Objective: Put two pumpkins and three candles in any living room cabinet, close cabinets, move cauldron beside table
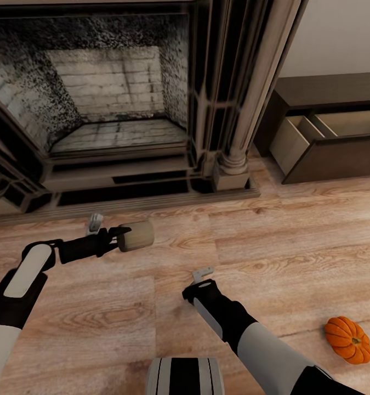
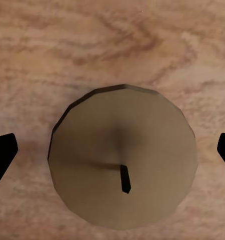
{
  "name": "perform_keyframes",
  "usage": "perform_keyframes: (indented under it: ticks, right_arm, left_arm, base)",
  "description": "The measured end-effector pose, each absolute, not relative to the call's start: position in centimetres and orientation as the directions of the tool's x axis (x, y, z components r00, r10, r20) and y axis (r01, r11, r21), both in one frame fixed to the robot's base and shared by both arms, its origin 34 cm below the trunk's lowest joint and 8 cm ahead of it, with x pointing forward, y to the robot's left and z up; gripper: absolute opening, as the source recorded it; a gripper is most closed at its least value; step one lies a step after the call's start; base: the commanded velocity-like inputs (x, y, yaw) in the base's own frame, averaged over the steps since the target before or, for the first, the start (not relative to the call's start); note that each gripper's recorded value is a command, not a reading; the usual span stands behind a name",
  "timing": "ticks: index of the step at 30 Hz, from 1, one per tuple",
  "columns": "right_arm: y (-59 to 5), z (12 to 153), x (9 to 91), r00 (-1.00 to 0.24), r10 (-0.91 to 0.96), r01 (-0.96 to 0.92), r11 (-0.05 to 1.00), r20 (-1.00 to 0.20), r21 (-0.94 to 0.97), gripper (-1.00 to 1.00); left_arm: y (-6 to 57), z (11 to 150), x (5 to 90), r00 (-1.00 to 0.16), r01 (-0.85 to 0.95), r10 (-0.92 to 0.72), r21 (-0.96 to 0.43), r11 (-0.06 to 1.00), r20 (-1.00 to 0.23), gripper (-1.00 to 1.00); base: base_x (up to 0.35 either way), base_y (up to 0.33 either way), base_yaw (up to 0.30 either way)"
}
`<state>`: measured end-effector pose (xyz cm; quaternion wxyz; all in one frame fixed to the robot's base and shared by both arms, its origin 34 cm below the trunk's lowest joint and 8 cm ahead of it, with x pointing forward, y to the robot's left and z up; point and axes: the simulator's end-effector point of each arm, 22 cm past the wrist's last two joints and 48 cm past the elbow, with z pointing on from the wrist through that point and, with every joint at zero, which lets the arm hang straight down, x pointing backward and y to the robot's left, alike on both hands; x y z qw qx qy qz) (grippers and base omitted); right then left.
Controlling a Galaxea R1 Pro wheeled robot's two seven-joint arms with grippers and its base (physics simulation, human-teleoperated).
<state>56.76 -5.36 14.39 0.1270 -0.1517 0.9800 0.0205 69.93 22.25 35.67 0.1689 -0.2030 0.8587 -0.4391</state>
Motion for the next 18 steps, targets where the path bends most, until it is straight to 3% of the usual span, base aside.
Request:
perform_keyframes:
  ticks: [18]
  right_arm:
    - [-5.26,14.03,56.58,-0.924,-0.289,-0.301,0.954,-0.251,0.008,1.0]
  left_arm:
    - [22.29,34.91,69.55,-0.861,-0.212,-0.498,-0.82,0.531,-0.1,-1.0]
  base:
    - [0.0,0.0,-0.031]
